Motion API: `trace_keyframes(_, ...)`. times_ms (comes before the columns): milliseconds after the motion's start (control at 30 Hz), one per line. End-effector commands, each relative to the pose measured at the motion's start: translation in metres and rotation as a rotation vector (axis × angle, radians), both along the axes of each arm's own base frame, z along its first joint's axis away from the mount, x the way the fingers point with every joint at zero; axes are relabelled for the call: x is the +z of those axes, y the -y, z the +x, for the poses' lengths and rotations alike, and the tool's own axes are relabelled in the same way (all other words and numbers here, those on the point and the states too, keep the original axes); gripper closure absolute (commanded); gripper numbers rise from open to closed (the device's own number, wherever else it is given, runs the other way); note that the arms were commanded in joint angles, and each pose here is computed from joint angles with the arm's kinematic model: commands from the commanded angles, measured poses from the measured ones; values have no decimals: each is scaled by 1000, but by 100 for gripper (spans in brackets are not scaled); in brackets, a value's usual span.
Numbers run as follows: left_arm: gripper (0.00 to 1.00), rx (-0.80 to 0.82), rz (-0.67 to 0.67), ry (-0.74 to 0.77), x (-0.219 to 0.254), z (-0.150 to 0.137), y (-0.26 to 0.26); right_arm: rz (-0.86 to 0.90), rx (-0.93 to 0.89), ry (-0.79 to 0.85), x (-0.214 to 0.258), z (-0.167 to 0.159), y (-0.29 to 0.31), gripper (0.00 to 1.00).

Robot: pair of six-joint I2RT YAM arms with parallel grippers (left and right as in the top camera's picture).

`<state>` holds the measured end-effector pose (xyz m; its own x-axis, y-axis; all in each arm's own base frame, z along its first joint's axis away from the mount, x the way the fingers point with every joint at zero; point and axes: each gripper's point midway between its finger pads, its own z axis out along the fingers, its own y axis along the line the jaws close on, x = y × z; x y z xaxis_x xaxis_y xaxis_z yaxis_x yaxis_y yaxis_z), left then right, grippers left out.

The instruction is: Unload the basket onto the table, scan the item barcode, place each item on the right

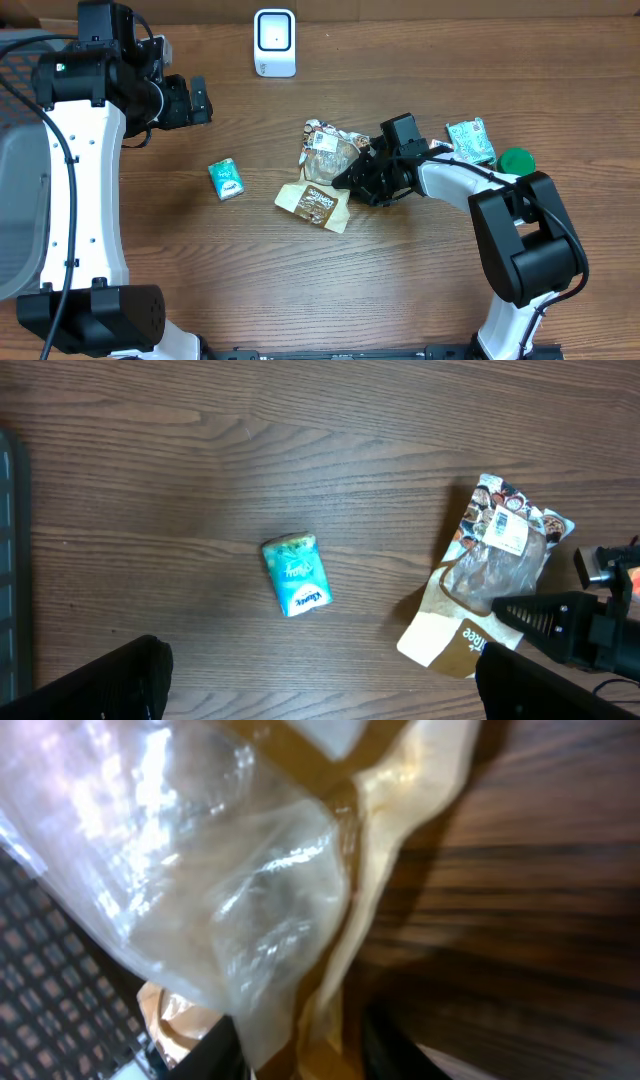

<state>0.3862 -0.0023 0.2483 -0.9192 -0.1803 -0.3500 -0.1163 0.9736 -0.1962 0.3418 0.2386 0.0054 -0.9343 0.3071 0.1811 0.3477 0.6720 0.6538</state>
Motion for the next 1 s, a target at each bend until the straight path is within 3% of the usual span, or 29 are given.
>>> trace_keyframes(0, 1, -15, -2, 35, 10, 2, 3, -113, -29, -49, -35, -10, 15, 75)
trace_keyframes(167, 0, -15, -2, 35, 10, 2, 3, -111, -28, -46, -35, -10, 15, 96)
trace_keyframes(433, 0, -15, -2, 35, 10, 2, 3, -39, 106, 45, -13, -7, 1, 96)
trace_keyframes(733, 1, -15, -2, 35, 10, 2, 3, -106, 322, 334, 51, -6, 11, 96)
trace_keyframes(967, 0, -15, -2, 35, 10, 2, 3, -105, 438, 450, 76, -15, 12, 96)
